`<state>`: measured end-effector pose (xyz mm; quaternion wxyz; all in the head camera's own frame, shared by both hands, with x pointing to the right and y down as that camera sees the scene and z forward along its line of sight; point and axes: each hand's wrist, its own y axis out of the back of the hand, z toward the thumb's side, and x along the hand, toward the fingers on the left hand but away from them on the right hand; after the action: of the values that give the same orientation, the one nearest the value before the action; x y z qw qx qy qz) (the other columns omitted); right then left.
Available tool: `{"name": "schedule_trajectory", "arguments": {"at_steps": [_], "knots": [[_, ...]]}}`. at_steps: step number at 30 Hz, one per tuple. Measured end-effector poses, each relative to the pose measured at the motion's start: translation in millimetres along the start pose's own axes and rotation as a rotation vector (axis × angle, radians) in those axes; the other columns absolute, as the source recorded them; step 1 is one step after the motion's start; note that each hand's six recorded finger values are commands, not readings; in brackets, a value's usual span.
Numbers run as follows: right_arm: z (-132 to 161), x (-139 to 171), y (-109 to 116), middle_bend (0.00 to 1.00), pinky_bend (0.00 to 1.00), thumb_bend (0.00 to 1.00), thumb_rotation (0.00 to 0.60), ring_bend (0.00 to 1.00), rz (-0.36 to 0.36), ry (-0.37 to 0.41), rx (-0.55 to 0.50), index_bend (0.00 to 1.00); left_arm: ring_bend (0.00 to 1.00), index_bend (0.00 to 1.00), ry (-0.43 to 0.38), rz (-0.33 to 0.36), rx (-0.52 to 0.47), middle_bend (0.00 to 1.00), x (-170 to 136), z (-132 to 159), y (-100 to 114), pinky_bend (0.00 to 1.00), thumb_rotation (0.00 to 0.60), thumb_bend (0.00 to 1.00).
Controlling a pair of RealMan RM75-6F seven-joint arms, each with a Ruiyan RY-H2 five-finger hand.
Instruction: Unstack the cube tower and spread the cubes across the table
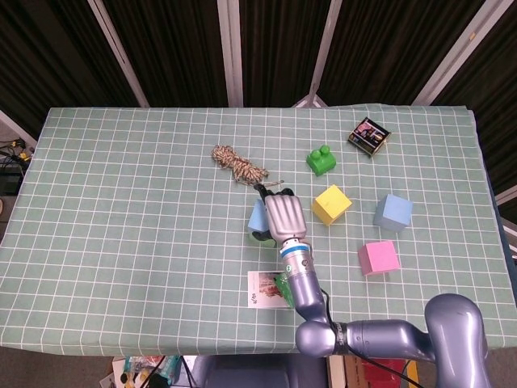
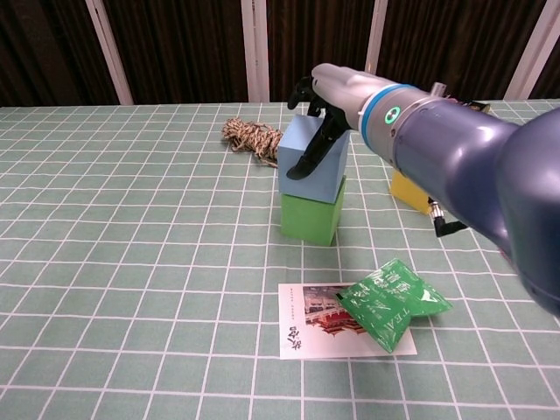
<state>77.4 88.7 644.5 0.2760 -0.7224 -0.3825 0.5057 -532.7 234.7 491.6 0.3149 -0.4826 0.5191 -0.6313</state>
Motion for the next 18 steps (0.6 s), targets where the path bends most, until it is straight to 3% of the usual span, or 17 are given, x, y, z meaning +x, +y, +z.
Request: {"name": "schedule_trajectory", "arguments": {"at_steps": [6,12,18], "knots": [[-11,7,14,0.47,0.33,0.17,0.6,0.69,-0.039,0.017,-0.019,0.25,0.0,0.21,0.004,0.003,0.002,0.0,0,0,0,0.0,0.6,0.17],[-32,22,50,0.48,0.33,0.17,0.6,0.69,-0.098,0.024,-0.082,0.25,0.0,0.21,0.012,0.003,0.003,0.0,2,-1,0,0.0,0.6,0.17],[-74,45,87,0.48,0.33,0.17,0.6,0.69,-0.152,0.003,-0.112,0.25,0.0,0.21,0.016,-0.001,0.007,0.0,2,0,-2,0.0,0.6,0.17]]}}
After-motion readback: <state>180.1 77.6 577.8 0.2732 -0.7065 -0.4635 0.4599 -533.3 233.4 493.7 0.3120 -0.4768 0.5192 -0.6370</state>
